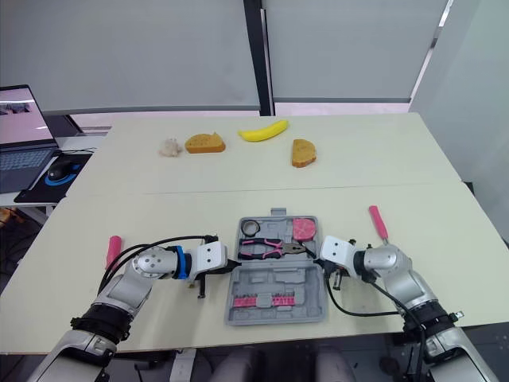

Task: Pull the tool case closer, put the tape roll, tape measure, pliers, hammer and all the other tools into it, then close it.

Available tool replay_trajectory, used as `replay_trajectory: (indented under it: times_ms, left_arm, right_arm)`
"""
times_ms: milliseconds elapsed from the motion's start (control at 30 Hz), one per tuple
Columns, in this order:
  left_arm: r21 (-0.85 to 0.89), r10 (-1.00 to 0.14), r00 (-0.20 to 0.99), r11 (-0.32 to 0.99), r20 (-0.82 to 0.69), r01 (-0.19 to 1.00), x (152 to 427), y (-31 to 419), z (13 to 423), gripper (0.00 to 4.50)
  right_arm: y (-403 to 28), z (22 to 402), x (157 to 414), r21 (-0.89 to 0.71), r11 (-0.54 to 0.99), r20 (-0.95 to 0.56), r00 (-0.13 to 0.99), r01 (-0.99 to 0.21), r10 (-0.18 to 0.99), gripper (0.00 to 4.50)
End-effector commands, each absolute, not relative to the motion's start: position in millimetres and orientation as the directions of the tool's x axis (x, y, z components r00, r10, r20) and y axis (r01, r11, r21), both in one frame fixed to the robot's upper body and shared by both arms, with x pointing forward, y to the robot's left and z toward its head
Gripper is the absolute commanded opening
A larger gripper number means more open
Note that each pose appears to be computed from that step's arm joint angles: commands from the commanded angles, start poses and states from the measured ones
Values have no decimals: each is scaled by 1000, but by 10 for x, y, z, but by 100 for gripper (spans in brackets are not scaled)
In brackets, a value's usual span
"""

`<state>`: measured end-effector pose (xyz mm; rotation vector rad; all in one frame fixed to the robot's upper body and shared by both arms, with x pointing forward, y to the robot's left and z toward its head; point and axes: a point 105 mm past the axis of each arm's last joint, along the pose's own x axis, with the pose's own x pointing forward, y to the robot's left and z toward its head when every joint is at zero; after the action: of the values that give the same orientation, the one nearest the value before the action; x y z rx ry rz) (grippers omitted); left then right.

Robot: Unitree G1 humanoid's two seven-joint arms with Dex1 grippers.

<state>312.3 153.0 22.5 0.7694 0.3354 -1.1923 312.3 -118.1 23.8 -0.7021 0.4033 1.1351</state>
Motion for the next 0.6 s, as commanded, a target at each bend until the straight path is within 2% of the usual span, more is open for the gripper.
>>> replay_trajectory:
  times_ms: [33,300,500,600]
  left_arm:
    - [368,-718,345,133,-605,920,3130,1416,208,2]
    - [366,-719,337,124,-607,922,3116,1424,201,2]
    - [377,-718,363,151,-594,914,3111,1652,415,2]
    - [389,-698,384,161,-605,907,3109,1825,490,2]
  right_arm:
    - [-931,343,3121,-334,188,-570,357,-924,740,0]
    - [-956,338,3123,-340,189,-578,363,-921,731,0]
    - [-1197,439,3087,-330,288,-558,432,-899,709,0]
    - [-1435,469,3064,-401,302,-591,496,-865,636,0]
